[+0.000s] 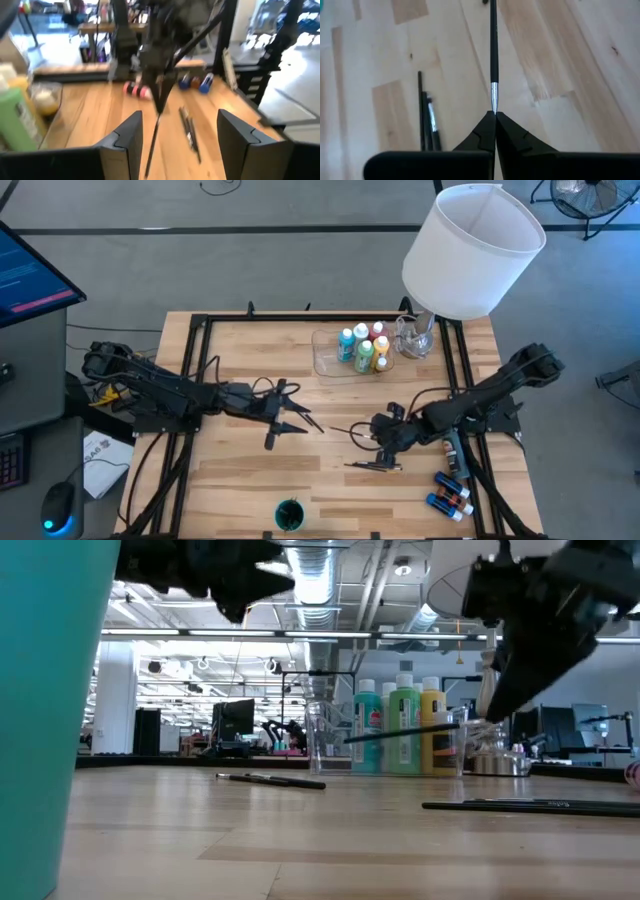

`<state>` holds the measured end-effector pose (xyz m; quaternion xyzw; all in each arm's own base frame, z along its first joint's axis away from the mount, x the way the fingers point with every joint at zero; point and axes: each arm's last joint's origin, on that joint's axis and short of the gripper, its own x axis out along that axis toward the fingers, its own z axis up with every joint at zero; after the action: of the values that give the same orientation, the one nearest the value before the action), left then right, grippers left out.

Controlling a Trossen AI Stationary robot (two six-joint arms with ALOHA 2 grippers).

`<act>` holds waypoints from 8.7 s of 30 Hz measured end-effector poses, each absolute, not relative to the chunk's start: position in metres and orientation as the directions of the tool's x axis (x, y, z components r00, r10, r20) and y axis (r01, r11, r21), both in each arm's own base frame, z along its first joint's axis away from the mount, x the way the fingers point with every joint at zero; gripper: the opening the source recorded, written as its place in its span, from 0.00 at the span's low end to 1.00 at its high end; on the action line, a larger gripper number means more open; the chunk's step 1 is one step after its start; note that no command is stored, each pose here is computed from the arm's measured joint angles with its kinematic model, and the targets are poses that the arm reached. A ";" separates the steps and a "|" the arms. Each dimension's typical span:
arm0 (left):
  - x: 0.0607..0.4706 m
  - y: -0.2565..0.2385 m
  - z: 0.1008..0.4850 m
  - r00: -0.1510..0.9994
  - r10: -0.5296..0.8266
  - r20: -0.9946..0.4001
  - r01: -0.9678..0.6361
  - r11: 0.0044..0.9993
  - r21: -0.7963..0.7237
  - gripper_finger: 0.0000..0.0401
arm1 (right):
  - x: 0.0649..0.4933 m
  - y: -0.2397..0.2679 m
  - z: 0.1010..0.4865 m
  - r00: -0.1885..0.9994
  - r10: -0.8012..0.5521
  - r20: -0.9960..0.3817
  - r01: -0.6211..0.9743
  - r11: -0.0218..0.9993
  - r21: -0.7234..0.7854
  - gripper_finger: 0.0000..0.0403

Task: Pick & Place Paint Supplies
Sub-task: Put the silver paintbrush into the green cup

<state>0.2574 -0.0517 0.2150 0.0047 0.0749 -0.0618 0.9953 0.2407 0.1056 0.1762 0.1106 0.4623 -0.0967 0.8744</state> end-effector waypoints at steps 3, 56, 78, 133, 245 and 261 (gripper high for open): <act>0.257 -0.048 0.210 0.973 -0.104 -0.206 0.102 0.995 -0.018 0.38 | 0.245 0.107 0.191 0.516 -0.047 -0.856 0.264 0.959 0.106 0.00; 0.225 -0.001 0.158 0.631 0.075 -0.772 -0.245 0.964 -0.106 0.38 | 0.359 0.128 0.375 0.250 0.143 -0.958 0.155 0.971 0.185 0.00; 0.226 -0.001 0.158 0.636 0.078 -0.768 -0.237 0.966 -0.099 0.38 | 0.358 0.131 0.375 0.251 0.140 -0.958 0.147 0.972 0.181 0.00; 0.243 -0.021 0.178 0.826 0.049 -0.561 -0.100 0.993 -0.061 0.38 | 0.353 0.144 0.375 0.265 0.104 -0.959 0.116 0.984 0.138 0.00; 0.218 -0.037 0.154 0.593 -0.032 -0.805 -0.131 0.982 -0.136 0.38 | 0.442 0.143 0.326 0.160 0.798 -0.581 0.703 0.321 0.635 0.00; 0.218 -0.037 0.154 0.589 -0.031 -0.808 -0.130 0.983 -0.132 0.38 | 0.442 0.149 0.314 0.109 0.791 -0.602 0.737 0.342 0.583 0.00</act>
<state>0.2179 -0.0369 0.1538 -0.0885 0.4527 0.0279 0.8868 0.4415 0.1492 0.3139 0.5728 0.6669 0.0282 0.4758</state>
